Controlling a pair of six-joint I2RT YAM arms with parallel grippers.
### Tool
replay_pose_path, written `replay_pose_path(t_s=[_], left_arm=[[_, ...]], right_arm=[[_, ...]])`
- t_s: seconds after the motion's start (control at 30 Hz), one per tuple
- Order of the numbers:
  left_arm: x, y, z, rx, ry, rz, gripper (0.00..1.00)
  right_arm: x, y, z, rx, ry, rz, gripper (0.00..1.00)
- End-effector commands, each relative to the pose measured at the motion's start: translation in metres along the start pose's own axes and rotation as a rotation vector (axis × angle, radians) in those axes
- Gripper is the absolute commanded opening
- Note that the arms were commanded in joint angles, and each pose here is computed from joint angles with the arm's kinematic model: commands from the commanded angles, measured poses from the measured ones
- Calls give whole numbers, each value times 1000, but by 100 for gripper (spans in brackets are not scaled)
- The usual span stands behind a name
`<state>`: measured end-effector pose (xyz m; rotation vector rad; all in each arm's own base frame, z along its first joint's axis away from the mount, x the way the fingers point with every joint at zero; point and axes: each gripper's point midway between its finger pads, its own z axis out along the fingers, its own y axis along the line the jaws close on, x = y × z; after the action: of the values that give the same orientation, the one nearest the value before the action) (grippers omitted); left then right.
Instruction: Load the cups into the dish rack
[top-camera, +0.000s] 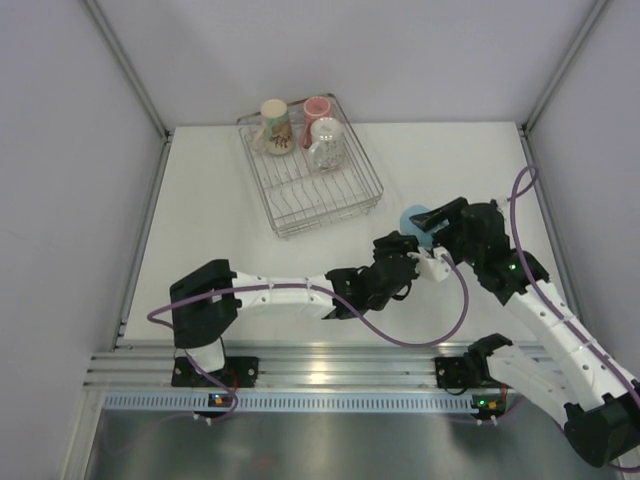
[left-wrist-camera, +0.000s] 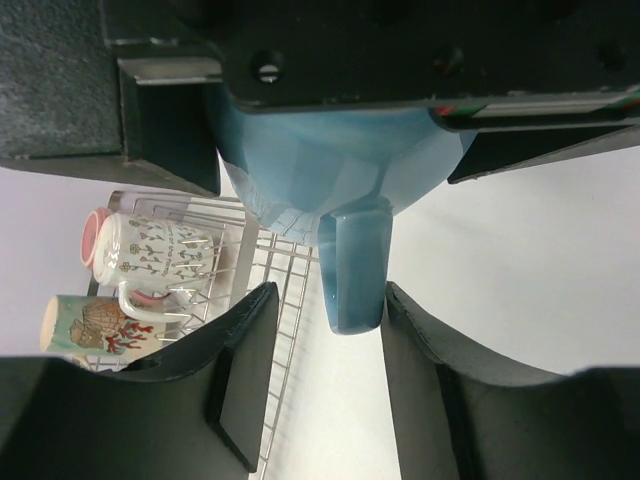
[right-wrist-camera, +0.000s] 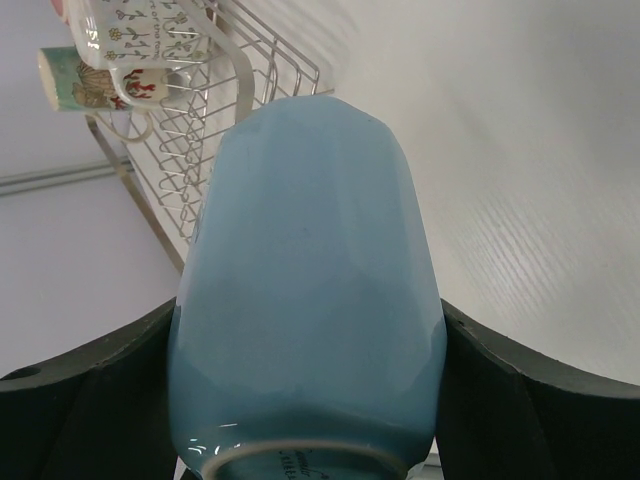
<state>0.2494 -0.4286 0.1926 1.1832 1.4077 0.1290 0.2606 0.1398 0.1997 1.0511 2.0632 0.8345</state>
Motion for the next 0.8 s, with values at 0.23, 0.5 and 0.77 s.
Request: replay_pose_path(t_s=[0.23, 0.5, 0.77], left_arm=[[-14, 4, 9, -52, -19, -50, 36], [-23, 1, 8, -25, -52, -121, 0], [-22, 10, 8, -13, -54, -220, 0]], right_arm=[[-4, 42, -13, -170, -11, 50, 0], [-2, 39, -10, -169, -9, 54, 0], [1, 39, -7, -192, -3, 73, 0]])
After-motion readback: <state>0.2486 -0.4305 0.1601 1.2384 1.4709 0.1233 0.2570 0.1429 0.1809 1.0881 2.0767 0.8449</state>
